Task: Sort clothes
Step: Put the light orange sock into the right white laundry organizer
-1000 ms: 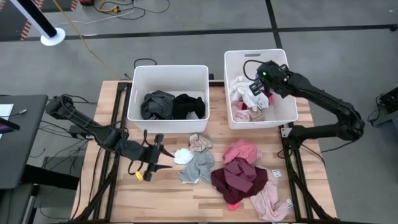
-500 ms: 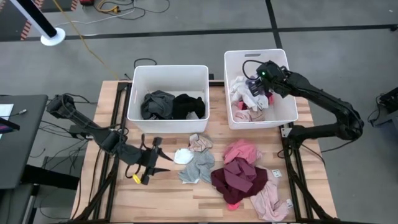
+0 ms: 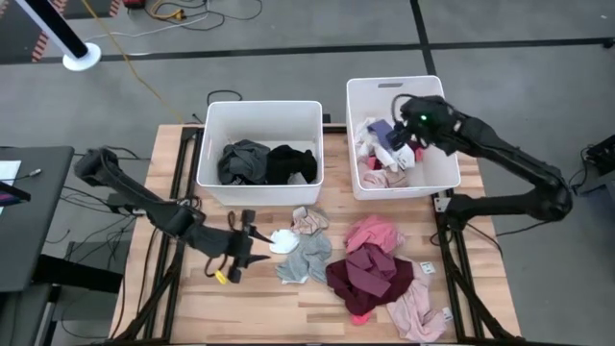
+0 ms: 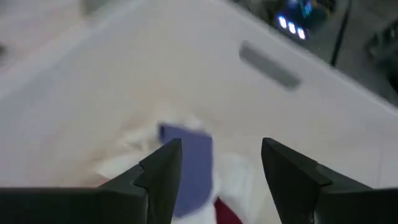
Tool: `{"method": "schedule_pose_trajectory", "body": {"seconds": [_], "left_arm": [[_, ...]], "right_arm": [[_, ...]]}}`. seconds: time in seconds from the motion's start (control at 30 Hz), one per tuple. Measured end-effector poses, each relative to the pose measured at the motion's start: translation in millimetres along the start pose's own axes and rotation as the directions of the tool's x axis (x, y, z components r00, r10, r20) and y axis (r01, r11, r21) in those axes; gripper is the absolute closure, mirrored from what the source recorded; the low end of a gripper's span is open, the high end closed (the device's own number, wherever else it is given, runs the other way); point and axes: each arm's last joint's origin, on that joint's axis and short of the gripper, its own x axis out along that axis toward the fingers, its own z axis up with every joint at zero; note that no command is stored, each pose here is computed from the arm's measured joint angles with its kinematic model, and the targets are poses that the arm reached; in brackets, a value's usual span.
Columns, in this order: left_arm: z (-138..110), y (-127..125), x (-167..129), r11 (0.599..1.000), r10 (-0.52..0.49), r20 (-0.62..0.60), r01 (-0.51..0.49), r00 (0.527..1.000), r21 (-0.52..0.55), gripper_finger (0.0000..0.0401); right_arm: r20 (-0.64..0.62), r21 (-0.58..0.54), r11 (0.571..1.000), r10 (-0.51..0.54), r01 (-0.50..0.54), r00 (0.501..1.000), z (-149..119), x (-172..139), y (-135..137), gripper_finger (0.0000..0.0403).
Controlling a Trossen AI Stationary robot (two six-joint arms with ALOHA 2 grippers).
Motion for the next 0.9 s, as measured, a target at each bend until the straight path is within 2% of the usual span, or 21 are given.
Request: {"method": "schedule_pose_trajectory", "body": {"seconds": [0.23,0.47,0.9], "left_arm": [[-16,-5,47,0.997,0.045,-0.089,-0.039,0.995,0.069,0.0224],[-36,4,80,0.994,0.093,-0.188,-0.081,0.978,0.071,0.0224],[-46,29,95,0.985,0.163,-0.23,-0.172,0.96,-0.021,0.0224]], "right_arm": [[0.138,-0.024,0.984,0.18,-0.178,0.974,0,-40,20,0.0168],[0.17,-0.114,0.928,0.371,-0.356,0.913,-6,-66,50,0.0168],[0.251,-0.276,0.782,0.62,-0.559,0.743,-9,-103,103,0.0168]]}}
